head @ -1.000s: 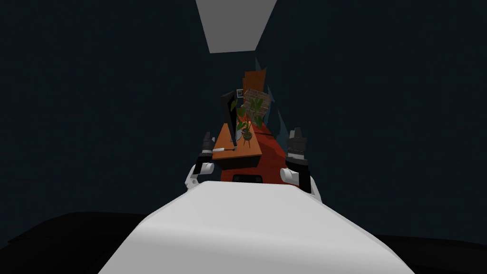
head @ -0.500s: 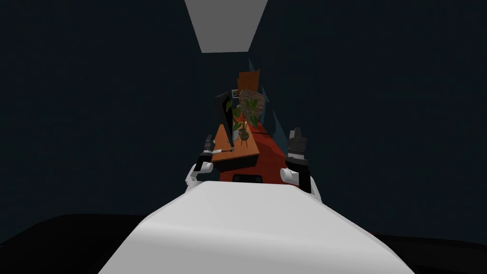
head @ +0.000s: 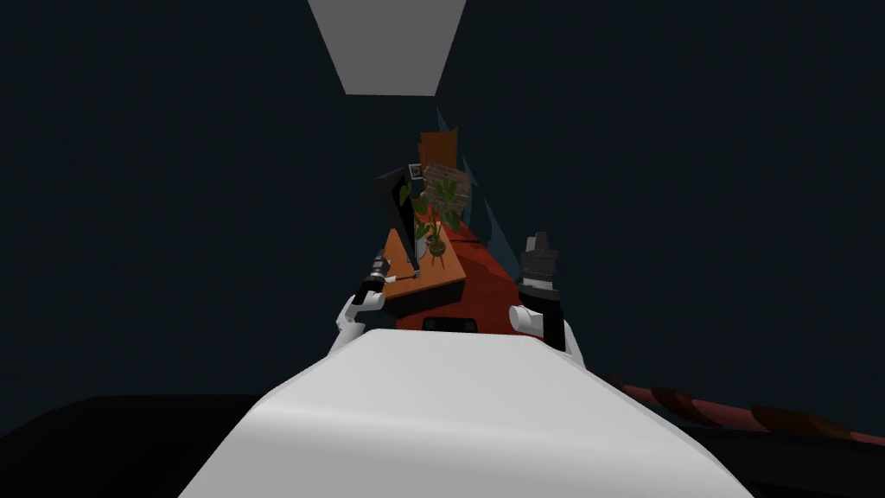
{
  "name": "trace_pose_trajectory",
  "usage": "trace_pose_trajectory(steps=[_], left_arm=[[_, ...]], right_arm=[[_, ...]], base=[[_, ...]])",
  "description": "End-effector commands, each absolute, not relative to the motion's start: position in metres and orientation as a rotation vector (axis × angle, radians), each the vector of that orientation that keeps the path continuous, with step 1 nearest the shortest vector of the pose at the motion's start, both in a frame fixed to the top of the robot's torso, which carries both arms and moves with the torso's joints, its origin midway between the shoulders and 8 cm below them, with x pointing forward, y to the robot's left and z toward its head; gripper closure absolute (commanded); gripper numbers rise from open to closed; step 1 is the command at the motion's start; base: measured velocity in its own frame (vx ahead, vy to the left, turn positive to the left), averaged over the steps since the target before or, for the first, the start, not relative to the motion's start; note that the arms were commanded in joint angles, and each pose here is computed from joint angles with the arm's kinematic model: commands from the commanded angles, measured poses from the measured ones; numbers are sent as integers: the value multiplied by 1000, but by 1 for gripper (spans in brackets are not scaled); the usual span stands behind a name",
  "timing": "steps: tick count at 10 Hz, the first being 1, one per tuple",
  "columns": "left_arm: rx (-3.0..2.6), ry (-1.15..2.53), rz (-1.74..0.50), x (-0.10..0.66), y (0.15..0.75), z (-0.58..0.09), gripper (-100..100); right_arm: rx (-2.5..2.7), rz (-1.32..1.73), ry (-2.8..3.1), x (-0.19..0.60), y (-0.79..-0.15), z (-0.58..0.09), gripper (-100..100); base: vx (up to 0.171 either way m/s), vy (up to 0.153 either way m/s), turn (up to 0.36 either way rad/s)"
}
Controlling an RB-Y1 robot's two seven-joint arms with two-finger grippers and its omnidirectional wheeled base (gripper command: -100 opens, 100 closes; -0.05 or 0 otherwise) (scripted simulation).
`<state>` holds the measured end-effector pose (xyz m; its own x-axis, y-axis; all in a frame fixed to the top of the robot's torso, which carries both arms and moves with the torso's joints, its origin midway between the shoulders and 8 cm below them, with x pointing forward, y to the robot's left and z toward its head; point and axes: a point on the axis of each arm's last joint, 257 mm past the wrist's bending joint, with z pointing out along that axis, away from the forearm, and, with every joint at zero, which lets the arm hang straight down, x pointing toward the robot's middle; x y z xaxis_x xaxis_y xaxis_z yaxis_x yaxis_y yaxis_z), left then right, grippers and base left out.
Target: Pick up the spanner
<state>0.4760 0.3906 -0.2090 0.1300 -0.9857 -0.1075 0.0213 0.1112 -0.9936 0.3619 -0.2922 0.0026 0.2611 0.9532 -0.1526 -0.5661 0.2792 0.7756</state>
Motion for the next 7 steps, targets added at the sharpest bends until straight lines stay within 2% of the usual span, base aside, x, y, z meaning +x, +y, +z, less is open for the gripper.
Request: trace_pose_trajectory(steps=[1,3,4,7], left_arm=[[-1223,1171,-1014,474,403,-233,-100],[-1295,1200,-976,476,419,-257,-100],[-1312,1208,-962,474,423,-266,-100],[-1452,1243,-892,474,453,-304,-100]], right_arm=[[668,1139,700,362,-292,3,0],[668,1138,700,362,-292,3,0],[668,1138,700,362,-292,3,0],[668,1138,700,362,-292,3,0]], base=[[3,15,-130],[2,15,-174],[1,8,-6],[0,13,-227]])
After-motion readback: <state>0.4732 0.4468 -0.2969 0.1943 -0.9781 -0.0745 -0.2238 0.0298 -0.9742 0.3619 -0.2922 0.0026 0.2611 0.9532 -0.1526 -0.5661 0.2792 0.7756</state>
